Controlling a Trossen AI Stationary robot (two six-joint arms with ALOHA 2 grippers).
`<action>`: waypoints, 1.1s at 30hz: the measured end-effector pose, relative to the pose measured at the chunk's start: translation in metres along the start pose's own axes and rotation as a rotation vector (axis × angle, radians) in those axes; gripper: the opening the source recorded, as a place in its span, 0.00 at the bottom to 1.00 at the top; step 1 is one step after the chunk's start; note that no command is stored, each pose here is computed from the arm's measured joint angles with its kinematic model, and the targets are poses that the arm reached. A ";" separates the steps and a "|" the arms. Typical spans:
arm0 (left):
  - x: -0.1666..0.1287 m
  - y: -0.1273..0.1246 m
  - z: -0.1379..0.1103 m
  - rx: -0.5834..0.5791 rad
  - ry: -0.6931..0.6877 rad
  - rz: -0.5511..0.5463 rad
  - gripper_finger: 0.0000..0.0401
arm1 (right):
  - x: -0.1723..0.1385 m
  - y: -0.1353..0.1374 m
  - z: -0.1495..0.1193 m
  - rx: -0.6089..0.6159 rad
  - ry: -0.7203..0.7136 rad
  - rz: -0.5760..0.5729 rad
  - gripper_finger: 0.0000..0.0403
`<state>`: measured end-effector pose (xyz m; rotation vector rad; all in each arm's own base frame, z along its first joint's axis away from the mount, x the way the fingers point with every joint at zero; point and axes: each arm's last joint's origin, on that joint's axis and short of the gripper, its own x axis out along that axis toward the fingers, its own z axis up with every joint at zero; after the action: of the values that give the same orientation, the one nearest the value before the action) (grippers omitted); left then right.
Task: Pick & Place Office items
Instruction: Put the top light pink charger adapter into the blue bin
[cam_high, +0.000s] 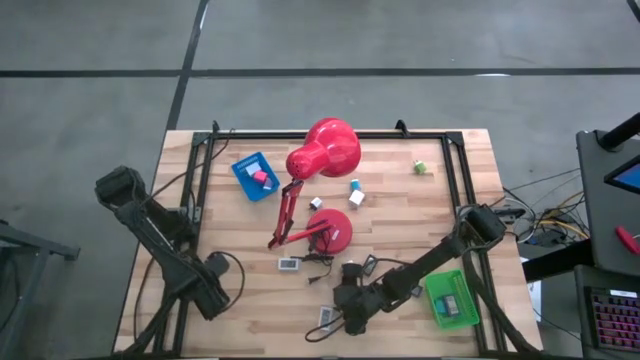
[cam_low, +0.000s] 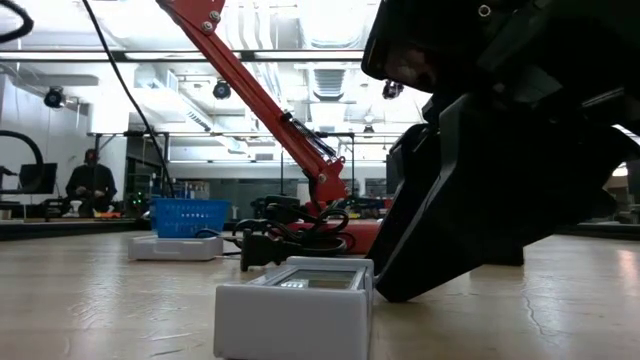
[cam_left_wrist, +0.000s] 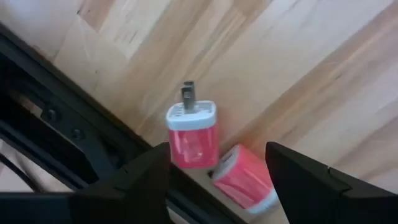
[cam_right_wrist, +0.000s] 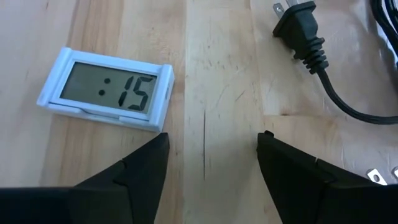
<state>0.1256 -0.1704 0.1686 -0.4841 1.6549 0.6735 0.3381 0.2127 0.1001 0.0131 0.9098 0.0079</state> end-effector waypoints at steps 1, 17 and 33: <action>0.002 0.001 0.000 -0.001 0.007 0.007 0.67 | 0.000 0.000 0.000 -0.001 0.000 0.000 0.60; 0.036 0.010 0.004 0.006 0.042 -0.038 0.66 | 0.000 0.001 0.001 -0.017 0.000 0.005 0.60; 0.036 0.012 0.005 0.008 -0.011 -0.063 0.37 | 0.000 0.002 0.003 -0.025 -0.008 0.009 0.56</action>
<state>0.1153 -0.1563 0.1346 -0.5242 1.6250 0.6222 0.3402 0.2146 0.1021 -0.0063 0.9013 0.0276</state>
